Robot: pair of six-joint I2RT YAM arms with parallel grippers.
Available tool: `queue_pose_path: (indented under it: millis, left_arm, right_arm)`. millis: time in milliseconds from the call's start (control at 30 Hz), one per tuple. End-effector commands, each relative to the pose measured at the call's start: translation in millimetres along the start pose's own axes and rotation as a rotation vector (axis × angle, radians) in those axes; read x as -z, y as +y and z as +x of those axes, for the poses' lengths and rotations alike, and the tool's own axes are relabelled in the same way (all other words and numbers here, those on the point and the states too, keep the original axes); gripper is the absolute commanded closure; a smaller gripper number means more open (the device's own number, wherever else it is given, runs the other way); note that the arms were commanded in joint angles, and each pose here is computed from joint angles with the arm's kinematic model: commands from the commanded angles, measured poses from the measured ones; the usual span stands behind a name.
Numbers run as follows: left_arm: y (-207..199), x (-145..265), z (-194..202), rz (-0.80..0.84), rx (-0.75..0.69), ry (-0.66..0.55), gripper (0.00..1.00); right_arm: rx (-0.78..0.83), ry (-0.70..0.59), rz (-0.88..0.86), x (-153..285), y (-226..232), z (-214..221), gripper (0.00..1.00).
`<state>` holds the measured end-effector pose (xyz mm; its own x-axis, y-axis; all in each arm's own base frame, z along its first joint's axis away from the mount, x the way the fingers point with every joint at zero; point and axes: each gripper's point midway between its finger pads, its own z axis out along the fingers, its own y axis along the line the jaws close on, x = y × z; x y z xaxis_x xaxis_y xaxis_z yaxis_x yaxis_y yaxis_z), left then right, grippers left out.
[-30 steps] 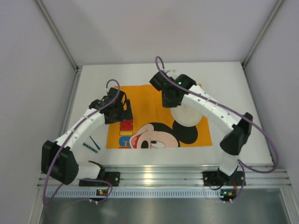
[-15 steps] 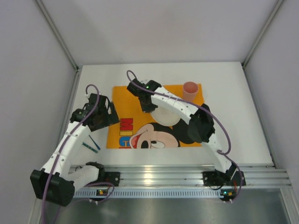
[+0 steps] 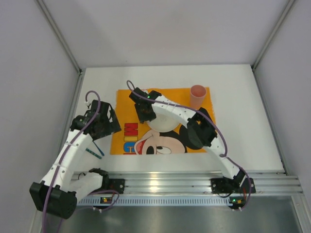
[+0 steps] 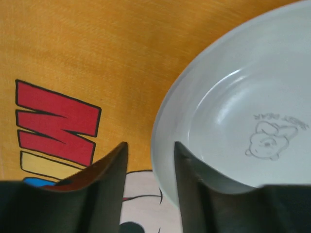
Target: Set the dinner table for one person
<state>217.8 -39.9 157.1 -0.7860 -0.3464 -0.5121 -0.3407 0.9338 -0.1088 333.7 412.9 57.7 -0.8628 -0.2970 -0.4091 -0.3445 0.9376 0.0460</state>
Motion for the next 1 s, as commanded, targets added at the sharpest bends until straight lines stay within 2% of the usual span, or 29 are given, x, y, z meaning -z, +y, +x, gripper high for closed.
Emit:
queue_pose_path:
  millis: [0,67,233,400,567,767,967]
  left_arm:
    - [22.9,0.0,-0.6,-0.114,0.038,-0.026,0.02]
    - [28.5,-5.5,0.2,-0.142,0.062,-0.01,0.02]
    - [40.6,-18.8,-8.9,-0.197,0.145,-0.012,0.02]
    - [55.8,-43.2,-14.4,-0.243,0.247,0.033,0.02]
    - [74.3,-69.8,-20.9,-0.301,0.297,0.049,0.02]
    - [93.2,-101.7,-2.5,-0.342,0.379,0.09,0.03]
    - [95.2,-121.2,-1.7,-0.325,0.435,0.065,0.04]
  right_arm:
    - [0.016,-0.055,-0.209,7.9,40.9,-11.3,0.53]
    - [0.033,-0.08,-0.232,22.5,41.4,-15.6,0.4]
    - [0.052,-0.178,-0.232,81.4,30.3,-37.8,0.31]
    - [0.054,-0.246,-0.229,138.5,11.7,-40.0,0.21]
    - [0.064,-0.276,-0.195,182.6,-15.2,-26.0,0.19]
    - [0.086,-0.192,-0.117,184.9,-53.4,2.8,0.2]
    - [0.123,-0.134,-0.056,182.3,-71.3,19.1,0.21]
